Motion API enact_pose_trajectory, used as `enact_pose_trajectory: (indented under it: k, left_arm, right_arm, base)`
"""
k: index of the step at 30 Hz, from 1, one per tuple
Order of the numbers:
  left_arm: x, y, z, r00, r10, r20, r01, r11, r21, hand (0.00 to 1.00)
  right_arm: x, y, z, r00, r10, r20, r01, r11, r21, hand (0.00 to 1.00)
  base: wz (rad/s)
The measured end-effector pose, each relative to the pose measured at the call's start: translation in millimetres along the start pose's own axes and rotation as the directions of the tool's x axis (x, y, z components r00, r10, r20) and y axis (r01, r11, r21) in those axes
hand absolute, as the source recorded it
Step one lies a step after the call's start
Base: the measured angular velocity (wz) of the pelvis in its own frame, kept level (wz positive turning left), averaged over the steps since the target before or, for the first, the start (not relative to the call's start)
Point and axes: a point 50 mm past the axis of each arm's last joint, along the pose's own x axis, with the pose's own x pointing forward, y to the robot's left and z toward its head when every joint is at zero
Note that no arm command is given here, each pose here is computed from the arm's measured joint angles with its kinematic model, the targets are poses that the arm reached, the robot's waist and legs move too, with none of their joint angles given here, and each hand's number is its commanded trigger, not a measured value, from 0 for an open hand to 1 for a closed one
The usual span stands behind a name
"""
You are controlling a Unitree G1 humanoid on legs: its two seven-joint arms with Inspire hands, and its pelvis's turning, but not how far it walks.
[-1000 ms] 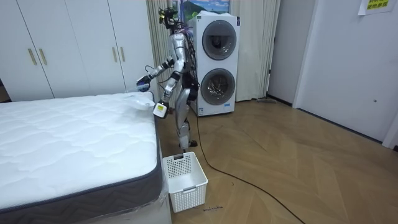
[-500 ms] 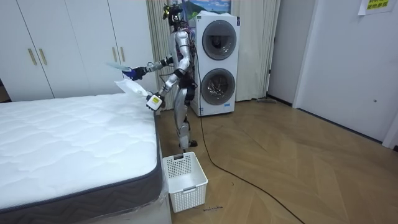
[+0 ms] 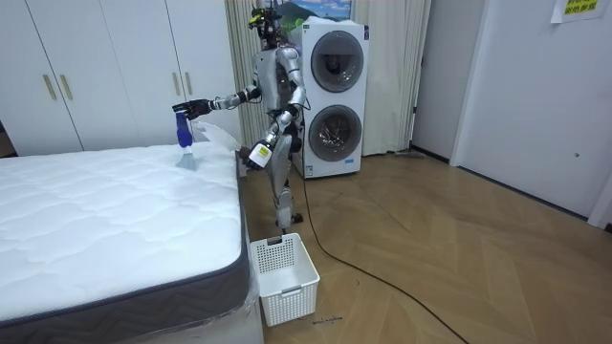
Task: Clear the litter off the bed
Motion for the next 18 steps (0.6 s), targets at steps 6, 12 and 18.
enact_pose_trajectory:
  k: [6,12,18]
  left_arm:
    - [-0.6,-7.9,4.5,0.999,0.045,0.022,-0.043,0.998,-0.049,1.00]
    - [0.0,-10.0,6.4,0.998,0.048,0.027,-0.046,0.997,-0.057,1.00]
    - [-0.6,-11.9,4.7,0.999,0.050,0.021,-0.048,0.997,-0.059,1.00]
  right_arm:
    - [-4.1,3.7,1.2,0.998,-0.067,0.003,0.067,0.997,0.042,0.00]
    - [-7.6,2.8,2.1,0.988,-0.150,0.020,0.148,0.986,0.071,0.00]
    - [-9.3,7.8,-0.7,0.995,-0.098,0.004,0.097,0.993,0.062,0.00]
  base:
    - [0.72]
    - [1.30]
    - [1.22]
